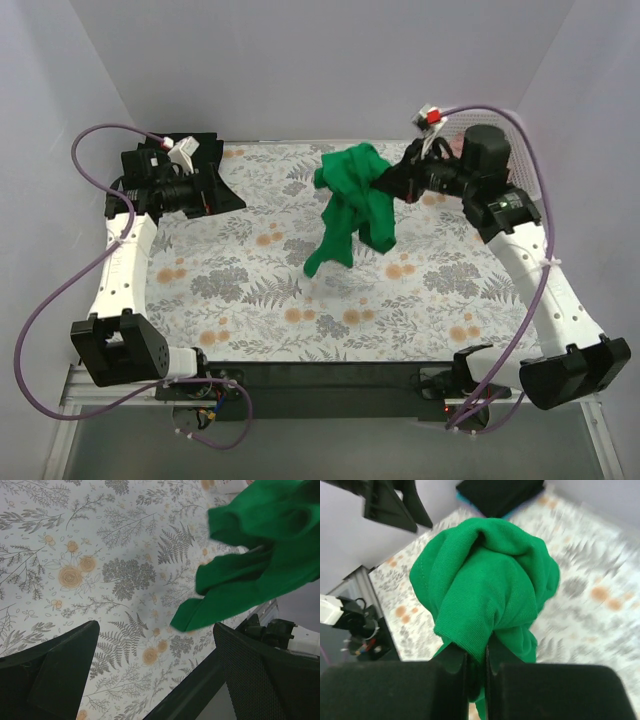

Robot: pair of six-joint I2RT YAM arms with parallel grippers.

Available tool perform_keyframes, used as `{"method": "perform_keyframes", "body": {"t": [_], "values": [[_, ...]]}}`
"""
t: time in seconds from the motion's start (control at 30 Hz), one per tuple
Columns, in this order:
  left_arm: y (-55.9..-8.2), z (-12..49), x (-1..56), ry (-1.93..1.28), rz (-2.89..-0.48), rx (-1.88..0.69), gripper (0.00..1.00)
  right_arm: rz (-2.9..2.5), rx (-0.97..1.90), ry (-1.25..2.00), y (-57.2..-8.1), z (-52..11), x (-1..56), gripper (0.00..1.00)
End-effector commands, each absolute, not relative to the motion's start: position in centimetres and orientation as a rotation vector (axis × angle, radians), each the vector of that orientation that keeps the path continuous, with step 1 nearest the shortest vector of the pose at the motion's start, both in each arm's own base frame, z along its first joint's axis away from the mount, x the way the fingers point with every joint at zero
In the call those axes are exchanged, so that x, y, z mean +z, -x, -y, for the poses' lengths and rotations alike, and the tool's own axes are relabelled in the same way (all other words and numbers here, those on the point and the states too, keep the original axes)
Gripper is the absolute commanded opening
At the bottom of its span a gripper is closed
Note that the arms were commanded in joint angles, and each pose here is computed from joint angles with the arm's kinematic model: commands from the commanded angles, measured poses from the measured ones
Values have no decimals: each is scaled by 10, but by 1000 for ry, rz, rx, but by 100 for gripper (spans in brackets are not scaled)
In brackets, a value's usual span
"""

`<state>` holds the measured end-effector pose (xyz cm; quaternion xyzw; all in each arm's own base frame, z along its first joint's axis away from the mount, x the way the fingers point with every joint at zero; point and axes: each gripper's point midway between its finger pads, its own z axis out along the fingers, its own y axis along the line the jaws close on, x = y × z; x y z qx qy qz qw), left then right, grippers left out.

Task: Fold and stack the t-shirts
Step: Move the tshirt to the center of the board

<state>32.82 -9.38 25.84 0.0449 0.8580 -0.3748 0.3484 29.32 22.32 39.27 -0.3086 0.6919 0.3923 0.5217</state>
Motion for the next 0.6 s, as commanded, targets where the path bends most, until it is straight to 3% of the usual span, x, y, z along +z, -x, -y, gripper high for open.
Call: {"method": "perform_keyframes", "body": {"t": [0.0,0.03,0.07,0.13,0.23,0.33,0.57], "values": [[-308,103,278,-205,-2170,-1029,98,-1752,995,566,-298,-229,360,11],[-307,105,275,-216,-2176,-1043,98,-1804,999,526,-305,-230,342,22],[-307,104,271,-251,-2172,-1034,98,-1856,947,509,-315,-226,317,48],[-307,103,260,-288,-2195,-998,98,-2004,837,410,-343,-202,273,61],[-295,115,237,-465,-2262,-897,98,-2248,878,195,-364,-144,210,66],[-267,140,223,-685,-2258,-912,97,-2415,953,149,-343,-113,168,72],[-174,201,128,-1212,-2419,-864,80,-2478,893,416,-269,-120,139,75]]}}
